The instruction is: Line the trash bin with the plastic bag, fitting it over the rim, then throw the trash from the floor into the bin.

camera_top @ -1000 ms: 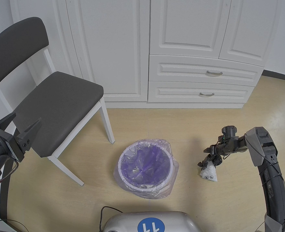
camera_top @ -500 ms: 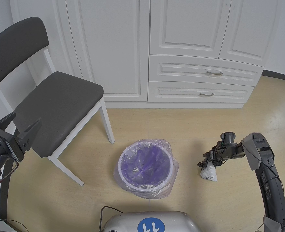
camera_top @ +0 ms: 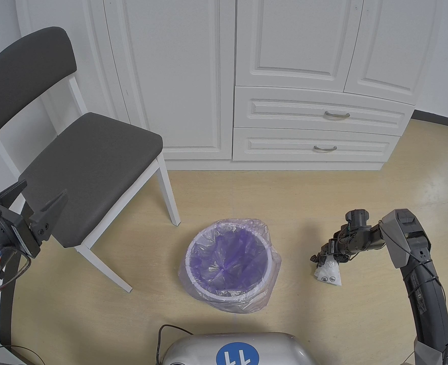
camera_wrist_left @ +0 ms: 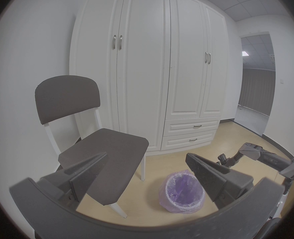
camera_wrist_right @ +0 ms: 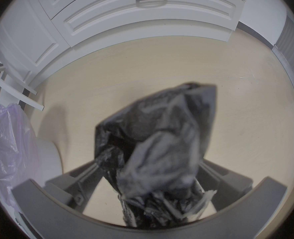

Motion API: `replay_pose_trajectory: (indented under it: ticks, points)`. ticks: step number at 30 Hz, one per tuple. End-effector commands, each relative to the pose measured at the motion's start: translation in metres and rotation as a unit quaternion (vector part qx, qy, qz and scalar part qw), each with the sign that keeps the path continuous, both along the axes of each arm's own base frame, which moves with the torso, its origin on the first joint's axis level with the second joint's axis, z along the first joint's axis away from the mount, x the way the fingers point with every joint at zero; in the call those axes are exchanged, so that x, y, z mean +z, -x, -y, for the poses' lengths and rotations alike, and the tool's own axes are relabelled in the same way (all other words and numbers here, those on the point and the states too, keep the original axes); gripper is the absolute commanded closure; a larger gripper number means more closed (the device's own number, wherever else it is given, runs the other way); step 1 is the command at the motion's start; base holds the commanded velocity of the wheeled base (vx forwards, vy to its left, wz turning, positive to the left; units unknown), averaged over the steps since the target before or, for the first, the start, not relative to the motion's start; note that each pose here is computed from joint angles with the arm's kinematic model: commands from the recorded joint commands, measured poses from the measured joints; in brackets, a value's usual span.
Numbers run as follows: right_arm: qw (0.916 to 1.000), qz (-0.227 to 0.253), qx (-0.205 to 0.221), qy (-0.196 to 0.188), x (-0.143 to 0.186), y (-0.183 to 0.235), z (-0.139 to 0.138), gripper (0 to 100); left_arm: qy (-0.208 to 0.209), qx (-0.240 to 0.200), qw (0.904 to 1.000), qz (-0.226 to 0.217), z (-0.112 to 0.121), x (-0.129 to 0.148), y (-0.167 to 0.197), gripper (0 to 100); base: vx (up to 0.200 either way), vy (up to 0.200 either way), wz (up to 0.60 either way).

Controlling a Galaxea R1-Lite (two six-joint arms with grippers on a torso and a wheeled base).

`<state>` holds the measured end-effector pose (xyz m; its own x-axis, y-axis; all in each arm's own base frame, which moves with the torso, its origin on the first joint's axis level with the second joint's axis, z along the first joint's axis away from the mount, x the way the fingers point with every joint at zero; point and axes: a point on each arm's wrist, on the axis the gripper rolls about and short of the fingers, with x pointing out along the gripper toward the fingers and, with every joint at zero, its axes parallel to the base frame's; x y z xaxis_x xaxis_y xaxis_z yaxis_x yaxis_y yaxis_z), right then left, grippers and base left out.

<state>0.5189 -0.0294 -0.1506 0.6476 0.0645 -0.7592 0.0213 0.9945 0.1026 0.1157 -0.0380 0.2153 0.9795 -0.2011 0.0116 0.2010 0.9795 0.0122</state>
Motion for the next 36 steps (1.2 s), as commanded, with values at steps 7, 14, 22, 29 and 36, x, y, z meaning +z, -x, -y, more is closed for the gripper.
replay_pose_trajectory:
  ticks: [7, 14, 22, 29, 36]
  points:
    - [0.9999, -0.003, 0.003, 0.016, 0.002, 0.000, 0.001, 100, -0.001, 0.000, 1.0000, -0.003, 0.000, -0.001, -0.001, 0, 0.000, 0.000, 0.00]
    - [0.9952, 0.043, -0.011, 0.087, 0.031, -0.008, 0.008, 100, -0.002, -0.001, 1.0000, -0.002, 0.000, -0.001, -0.001, 0, 0.000, 0.000, 0.00]
    - [0.9742, -0.006, -0.005, 0.226, 0.099, 0.032, 0.024, 100, -0.009, -0.005, 0.9999, -0.009, 0.001, -0.006, 0.000, 0, 0.000, 0.000, 0.00]
    - [0.9676, 0.027, 0.012, 0.251, 0.156, 0.062, 0.017, 100, -0.010, -0.004, 0.9999, -0.011, 0.001, -0.006, -0.001, 0, 0.000, 0.000, 0.00]
    - [0.9510, 0.136, 0.020, 0.277, 0.187, 0.079, -0.001, 100, -0.009, -0.005, 0.9999, -0.008, 0.001, -0.005, -0.001, 0, 0.000, 0.000, 0.00]
